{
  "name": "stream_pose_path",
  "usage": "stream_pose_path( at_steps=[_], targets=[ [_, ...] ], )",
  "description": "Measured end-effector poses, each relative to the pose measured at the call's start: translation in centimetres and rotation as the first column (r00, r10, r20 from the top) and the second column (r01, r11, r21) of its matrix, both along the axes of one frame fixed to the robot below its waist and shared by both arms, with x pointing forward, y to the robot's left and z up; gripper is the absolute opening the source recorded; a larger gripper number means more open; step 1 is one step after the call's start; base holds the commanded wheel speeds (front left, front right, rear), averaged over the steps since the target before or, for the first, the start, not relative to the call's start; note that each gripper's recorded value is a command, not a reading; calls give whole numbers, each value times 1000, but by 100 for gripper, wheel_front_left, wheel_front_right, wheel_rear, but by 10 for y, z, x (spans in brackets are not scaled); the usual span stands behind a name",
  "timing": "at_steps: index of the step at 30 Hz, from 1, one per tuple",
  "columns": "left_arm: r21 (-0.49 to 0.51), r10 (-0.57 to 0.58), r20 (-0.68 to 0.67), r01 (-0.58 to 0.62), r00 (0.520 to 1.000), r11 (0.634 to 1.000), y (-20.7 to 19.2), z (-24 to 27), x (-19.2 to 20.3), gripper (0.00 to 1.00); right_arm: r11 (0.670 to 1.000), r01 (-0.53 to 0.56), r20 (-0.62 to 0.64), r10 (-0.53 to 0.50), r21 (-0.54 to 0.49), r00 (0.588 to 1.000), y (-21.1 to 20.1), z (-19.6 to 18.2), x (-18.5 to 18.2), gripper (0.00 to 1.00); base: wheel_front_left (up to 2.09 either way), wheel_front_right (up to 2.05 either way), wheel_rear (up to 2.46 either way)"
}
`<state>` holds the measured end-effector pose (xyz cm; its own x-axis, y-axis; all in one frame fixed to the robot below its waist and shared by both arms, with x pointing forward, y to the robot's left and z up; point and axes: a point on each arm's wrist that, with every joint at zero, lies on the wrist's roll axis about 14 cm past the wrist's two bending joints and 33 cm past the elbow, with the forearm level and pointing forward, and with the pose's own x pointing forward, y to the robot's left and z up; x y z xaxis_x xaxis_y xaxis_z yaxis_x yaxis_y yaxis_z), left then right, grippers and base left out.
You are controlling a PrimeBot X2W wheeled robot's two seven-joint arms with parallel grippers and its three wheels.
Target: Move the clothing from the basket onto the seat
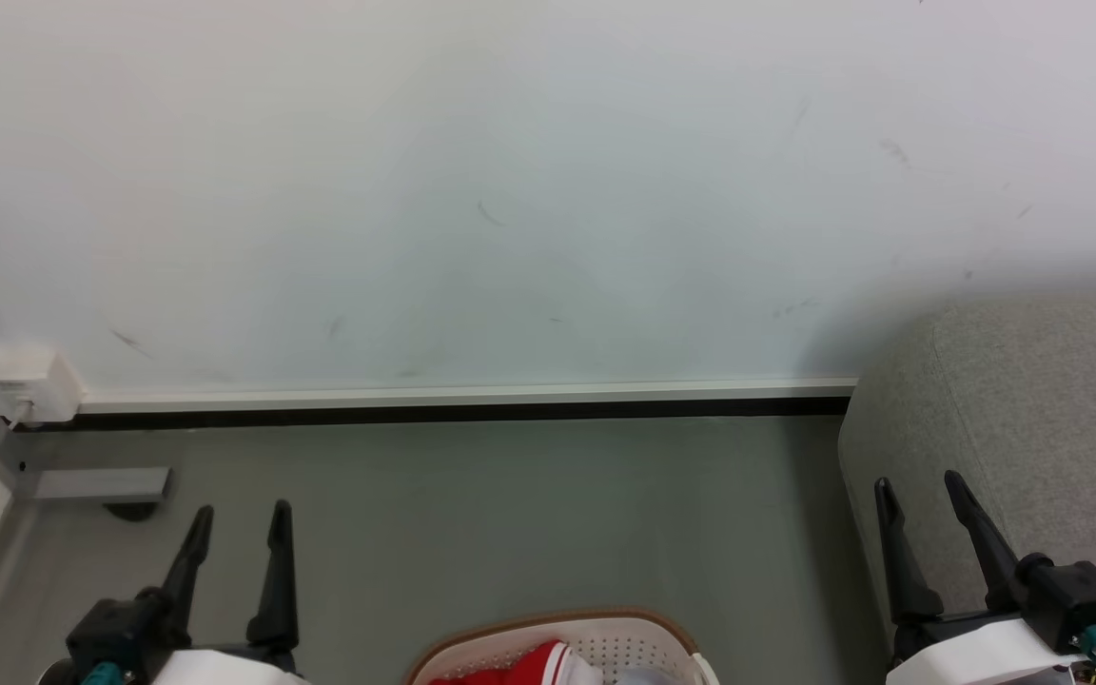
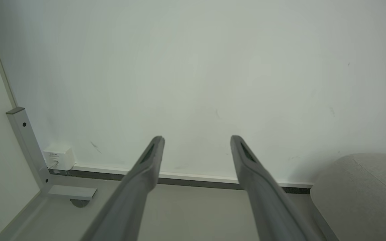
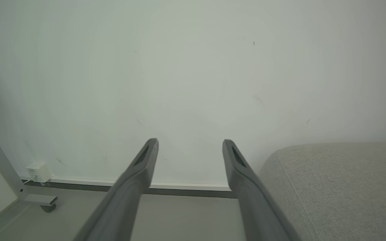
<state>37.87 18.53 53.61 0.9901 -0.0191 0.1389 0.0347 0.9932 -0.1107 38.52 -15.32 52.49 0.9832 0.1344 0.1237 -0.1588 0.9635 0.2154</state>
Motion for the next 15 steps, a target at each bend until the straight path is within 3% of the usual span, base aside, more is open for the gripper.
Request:
stream_pose_path(
  at_steps=[15],
  targets=[
    [103, -21, 38, 17, 999, 995, -3, 6, -1, 100, 997, 1, 32, 1, -82, 999, 3, 7, 1, 100, 0, 0, 0]
  ],
)
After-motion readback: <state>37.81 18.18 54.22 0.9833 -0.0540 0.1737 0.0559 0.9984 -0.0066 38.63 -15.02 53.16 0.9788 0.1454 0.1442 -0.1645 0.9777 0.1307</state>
